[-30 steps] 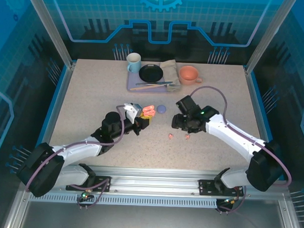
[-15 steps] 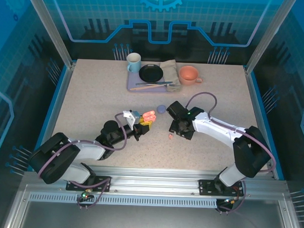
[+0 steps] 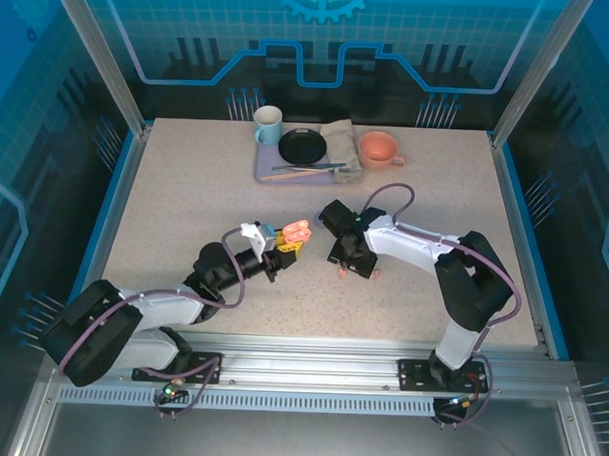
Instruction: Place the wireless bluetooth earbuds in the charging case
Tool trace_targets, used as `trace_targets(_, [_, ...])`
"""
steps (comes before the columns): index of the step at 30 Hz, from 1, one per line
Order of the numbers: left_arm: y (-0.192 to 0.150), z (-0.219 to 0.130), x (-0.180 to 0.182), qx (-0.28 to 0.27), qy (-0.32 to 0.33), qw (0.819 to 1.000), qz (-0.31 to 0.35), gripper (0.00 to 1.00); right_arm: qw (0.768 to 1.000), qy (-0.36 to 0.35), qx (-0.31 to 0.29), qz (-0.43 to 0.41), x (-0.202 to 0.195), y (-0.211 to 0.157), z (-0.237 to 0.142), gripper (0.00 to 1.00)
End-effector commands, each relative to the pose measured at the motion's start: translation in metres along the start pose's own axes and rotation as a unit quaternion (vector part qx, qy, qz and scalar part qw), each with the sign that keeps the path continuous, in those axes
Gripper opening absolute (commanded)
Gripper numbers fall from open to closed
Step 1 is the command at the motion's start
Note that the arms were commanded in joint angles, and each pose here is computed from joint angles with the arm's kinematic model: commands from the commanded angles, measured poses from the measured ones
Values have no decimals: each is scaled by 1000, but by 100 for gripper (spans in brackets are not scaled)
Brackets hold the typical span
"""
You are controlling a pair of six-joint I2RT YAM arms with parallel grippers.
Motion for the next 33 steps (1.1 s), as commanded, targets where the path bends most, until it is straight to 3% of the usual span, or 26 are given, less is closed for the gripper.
trace_targets(1, [-9,-5,-6,12,-12,1000,7,0,1000,-13,10,13,0,-9,5,62])
trace_targets(22, [-6,-6,-6,16,-12,1000,4,0,1000,-10,28,3,14,-18,27,55])
trace_targets(33, [-6,-5,-5,18,-12,1000,4,0,999,-7,32,-1,20,-19,31,43])
Point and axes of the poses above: each hand's point on the last joint's axis, 136 mm out from that joint toward the fingers, its own z axis out along the fingers, its own x axis along the line the jaws close on, y = z × x, the point moved 3 cm from there along -z, back along the fingers, and after that the axes turned 11 degrees about z, right-handed, at the moved point
